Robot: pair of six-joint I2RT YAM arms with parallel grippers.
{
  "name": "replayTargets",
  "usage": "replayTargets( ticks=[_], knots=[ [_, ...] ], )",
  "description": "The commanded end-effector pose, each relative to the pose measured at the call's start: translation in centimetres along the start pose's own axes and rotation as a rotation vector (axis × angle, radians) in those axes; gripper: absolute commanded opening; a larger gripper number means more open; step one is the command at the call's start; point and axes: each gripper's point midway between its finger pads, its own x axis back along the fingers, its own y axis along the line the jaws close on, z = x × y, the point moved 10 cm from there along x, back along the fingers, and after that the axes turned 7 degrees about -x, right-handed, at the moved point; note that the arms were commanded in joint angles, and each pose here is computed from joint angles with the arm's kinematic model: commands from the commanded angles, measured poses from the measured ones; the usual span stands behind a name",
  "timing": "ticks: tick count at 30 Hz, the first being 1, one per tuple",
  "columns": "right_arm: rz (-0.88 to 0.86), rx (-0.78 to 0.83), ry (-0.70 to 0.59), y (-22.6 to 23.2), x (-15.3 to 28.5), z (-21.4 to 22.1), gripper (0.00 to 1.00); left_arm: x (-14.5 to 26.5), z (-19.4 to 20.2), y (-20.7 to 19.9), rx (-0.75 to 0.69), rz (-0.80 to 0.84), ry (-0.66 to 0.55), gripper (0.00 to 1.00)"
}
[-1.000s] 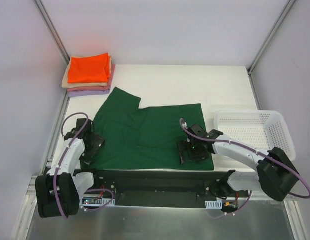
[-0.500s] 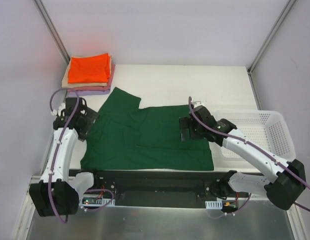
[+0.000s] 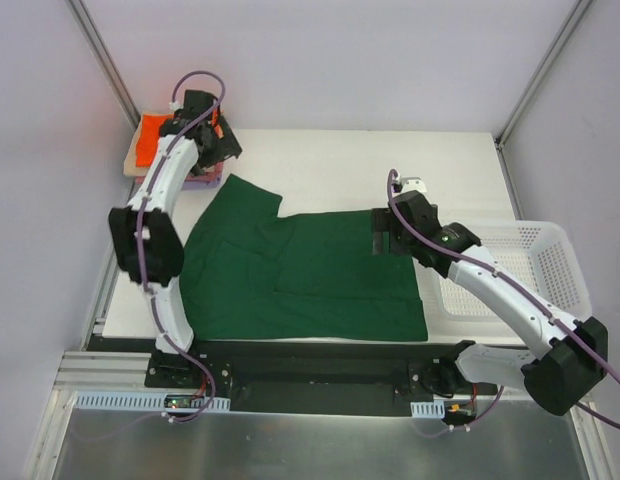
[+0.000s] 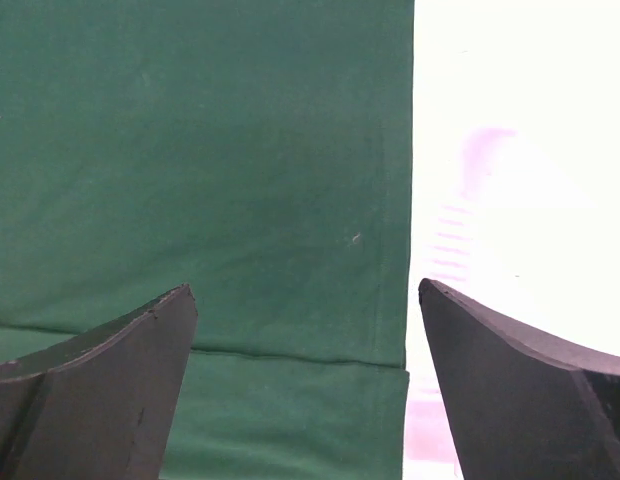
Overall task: Fold and stack the t-shirts
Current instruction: Grap the side of the flattened tshirt furthest away from the robot with both arms
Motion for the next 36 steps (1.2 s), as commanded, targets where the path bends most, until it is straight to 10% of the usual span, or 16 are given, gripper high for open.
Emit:
replayTargets(
  ticks=[1, 19, 36],
  knots=[
    [0.03, 0.013, -0.003, -0.5, -0.7, -0.1, 0.96, -4.9, -1.8, -2.3, -0.165, 0.021, 0.088, 0.93],
    [0.053, -0.002, 0.097, -0.9, -2.9, 1.6, 0.96, -18.0, 1.0, -4.4, -0.157, -0.177, 0.088, 0.65],
    [0.041, -0.028, 0.121, -1.3, -3.4, 2.0, 0.96, -19.5, 3.6, -3.3, -0.117, -0.268, 0.179, 0.27]
  ],
)
